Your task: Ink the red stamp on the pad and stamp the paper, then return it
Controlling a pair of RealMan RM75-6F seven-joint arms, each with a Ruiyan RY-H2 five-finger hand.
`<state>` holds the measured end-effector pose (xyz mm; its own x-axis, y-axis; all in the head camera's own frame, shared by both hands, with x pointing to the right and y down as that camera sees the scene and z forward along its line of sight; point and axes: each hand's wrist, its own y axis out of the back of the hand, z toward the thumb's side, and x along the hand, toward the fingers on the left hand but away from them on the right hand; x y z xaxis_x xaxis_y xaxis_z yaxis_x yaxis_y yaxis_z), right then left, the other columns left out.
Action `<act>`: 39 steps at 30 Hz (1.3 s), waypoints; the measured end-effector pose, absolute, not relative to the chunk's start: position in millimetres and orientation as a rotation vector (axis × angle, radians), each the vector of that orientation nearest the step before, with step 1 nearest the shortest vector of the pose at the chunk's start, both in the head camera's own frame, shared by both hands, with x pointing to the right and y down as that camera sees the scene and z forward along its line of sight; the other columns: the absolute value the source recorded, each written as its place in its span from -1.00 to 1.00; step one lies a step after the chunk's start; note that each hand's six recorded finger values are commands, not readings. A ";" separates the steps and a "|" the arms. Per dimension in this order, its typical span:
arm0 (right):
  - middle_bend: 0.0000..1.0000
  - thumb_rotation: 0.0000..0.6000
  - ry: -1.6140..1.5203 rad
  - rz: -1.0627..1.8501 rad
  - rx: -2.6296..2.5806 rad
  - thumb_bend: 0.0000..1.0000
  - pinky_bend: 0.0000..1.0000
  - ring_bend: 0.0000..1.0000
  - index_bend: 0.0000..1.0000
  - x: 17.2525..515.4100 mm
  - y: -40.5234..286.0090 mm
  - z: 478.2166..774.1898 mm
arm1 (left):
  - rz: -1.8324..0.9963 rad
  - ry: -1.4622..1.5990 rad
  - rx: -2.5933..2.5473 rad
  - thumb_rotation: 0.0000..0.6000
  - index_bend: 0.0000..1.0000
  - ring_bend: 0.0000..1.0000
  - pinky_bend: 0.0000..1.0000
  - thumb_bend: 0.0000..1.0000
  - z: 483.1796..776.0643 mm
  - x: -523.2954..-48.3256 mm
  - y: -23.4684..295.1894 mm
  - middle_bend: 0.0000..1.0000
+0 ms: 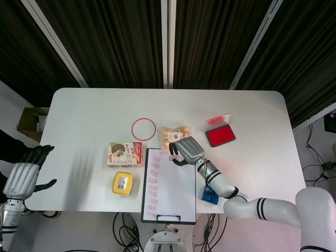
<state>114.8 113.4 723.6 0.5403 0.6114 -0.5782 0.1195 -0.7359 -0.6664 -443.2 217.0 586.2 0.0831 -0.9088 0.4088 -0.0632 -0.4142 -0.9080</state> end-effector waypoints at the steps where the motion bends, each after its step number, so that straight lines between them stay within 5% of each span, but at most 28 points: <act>1: 0.77 1.00 -0.583 1.144 -2.208 -0.01 1.00 0.80 1.00 112.3 114.0 726.2 | -1.421 0.986 -1.609 1.00 -0.73 -0.76 -0.59 -1.00 586.0 -443.5 216.9 -0.72; 39: 0.78 1.00 -0.610 1.280 -2.163 0.00 1.00 0.80 1.00 79.7 124.8 751.6 | -1.428 0.997 -1.607 1.00 -0.72 -0.77 -0.59 -1.00 585.6 -450.5 217.3 -0.72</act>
<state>79.7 124.8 751.6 0.4442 0.6260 -0.6409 0.1043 -0.7466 -0.6570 -450.5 217.3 585.6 0.0728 -0.9099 0.4083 -0.0697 -0.4130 -0.9081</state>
